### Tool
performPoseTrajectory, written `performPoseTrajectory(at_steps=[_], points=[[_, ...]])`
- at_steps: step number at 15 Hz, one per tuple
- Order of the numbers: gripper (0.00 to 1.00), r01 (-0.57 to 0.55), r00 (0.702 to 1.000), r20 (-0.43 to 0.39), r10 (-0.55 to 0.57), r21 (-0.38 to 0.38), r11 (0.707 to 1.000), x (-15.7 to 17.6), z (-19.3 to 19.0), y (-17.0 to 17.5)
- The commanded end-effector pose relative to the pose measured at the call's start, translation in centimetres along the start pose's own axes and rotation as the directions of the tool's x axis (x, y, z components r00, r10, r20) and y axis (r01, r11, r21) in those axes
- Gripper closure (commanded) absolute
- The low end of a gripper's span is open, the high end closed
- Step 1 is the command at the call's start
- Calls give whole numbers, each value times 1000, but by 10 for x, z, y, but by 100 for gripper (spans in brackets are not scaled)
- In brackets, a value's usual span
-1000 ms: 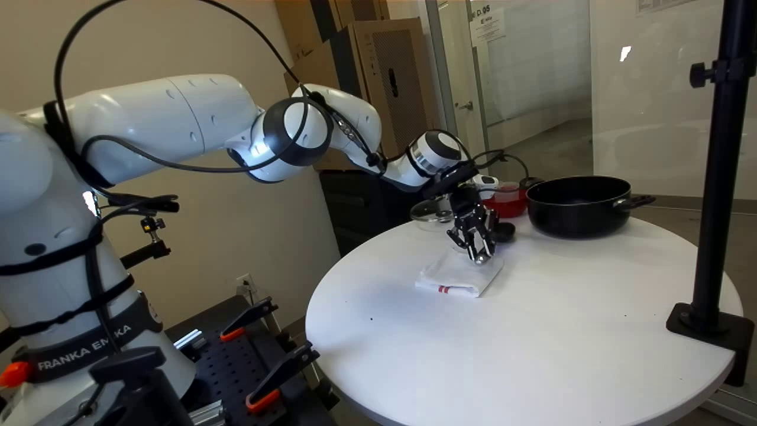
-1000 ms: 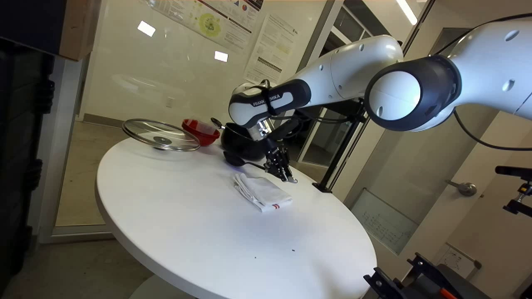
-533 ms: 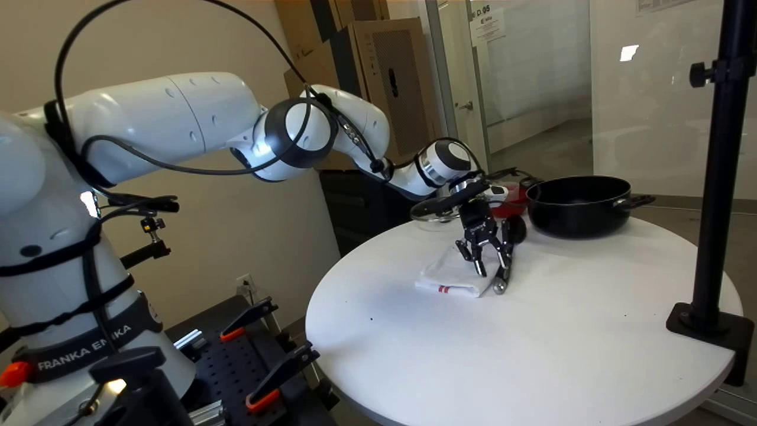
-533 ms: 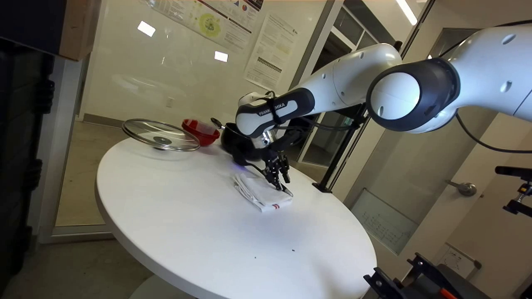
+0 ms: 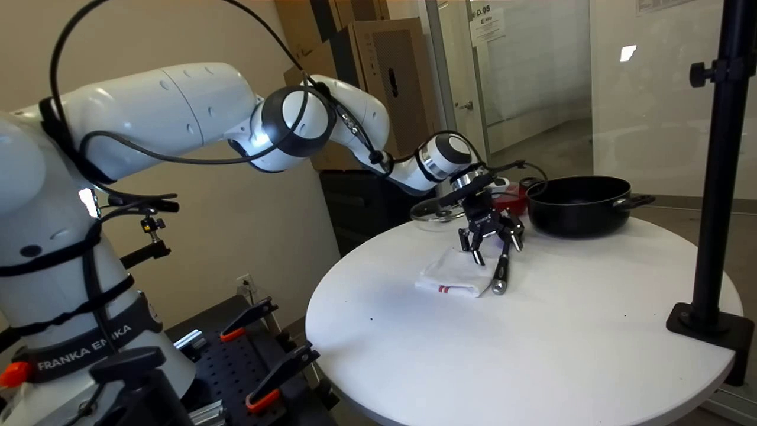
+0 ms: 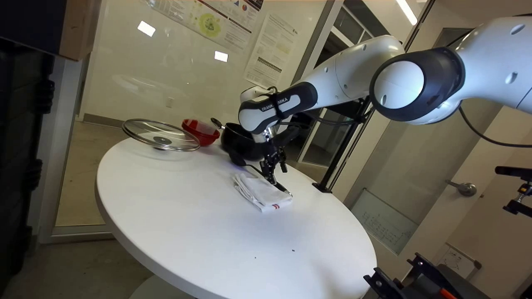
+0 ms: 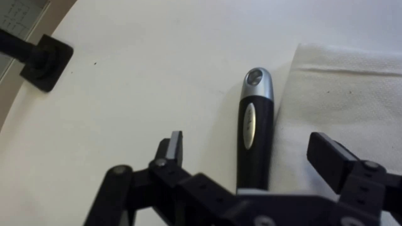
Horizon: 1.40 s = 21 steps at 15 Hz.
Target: Move the black spoon to the left
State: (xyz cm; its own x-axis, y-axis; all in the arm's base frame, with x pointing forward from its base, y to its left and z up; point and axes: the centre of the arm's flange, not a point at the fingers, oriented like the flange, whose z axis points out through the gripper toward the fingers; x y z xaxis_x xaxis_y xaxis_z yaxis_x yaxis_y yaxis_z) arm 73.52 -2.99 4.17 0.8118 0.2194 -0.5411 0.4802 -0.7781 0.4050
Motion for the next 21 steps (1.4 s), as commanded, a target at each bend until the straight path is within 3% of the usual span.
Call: performPoseTrajectory(at_steps=[1,3,5,8,12,17,21], points=[[0,133,983,-119,-142,-79,988,-56,-36,21],[0,191,962,-178,-205,-93,977,-62,-61,37],[0,180,958,-215,-188,-55,982,-67,-82,49],[0,54,973,-227,-32,91,994,-76,-107,56],[0,-76,958,-253,137,239,968,-84,-130,61],[0,-145,892,-367,262,316,937,-104,-151,62],[0,-123,796,-540,272,296,947,-118,-157,56]])
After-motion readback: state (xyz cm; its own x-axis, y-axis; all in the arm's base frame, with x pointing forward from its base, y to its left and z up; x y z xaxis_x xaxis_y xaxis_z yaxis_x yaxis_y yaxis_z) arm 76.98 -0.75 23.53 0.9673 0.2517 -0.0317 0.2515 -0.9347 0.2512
